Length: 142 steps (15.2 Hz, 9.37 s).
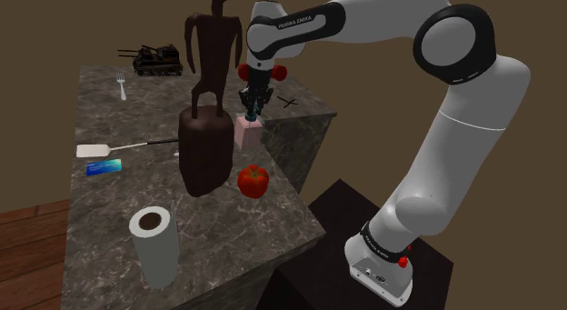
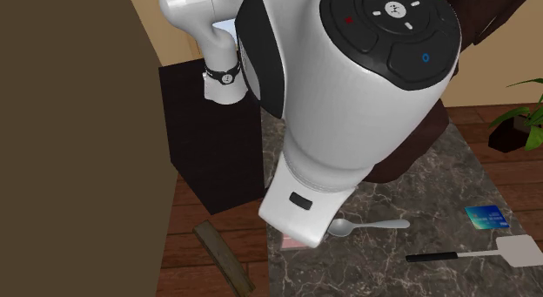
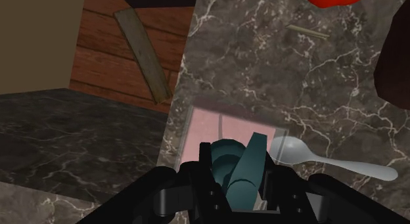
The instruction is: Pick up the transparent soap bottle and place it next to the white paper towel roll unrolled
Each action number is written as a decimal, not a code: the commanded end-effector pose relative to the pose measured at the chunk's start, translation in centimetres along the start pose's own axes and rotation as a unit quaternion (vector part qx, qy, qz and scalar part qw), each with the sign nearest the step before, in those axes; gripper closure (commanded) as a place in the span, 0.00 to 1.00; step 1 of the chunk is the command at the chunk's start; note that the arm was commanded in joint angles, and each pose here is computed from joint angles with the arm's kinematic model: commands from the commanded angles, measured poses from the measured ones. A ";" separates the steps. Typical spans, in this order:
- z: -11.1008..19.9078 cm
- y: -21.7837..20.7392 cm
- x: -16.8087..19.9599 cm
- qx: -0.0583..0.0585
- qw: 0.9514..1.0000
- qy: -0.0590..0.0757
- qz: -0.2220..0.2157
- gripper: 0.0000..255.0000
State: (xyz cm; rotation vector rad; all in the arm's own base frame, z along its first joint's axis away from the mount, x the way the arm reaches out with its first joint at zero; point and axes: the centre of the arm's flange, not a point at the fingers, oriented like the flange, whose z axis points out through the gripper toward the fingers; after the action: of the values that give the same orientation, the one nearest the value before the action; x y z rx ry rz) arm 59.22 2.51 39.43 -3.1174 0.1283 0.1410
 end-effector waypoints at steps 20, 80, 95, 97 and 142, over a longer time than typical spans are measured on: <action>-9.9 -0.1 -0.9 0.000 1.000 0.000 0.000 1.00; -25.6 -21.3 -28.0 0.000 1.000 0.000 0.000 1.00; -21.6 -28.2 -36.1 0.000 1.000 0.000 0.000 1.00; -20.6 -28.1 -36.0 0.000 1.000 0.000 0.000 1.00; 2.3 -27.8 -33.9 0.000 1.000 0.000 0.000 1.00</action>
State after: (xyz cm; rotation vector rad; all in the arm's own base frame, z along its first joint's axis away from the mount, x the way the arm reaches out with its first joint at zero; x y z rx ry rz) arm 27.66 33.00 40.79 -3.1179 0.1285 0.1428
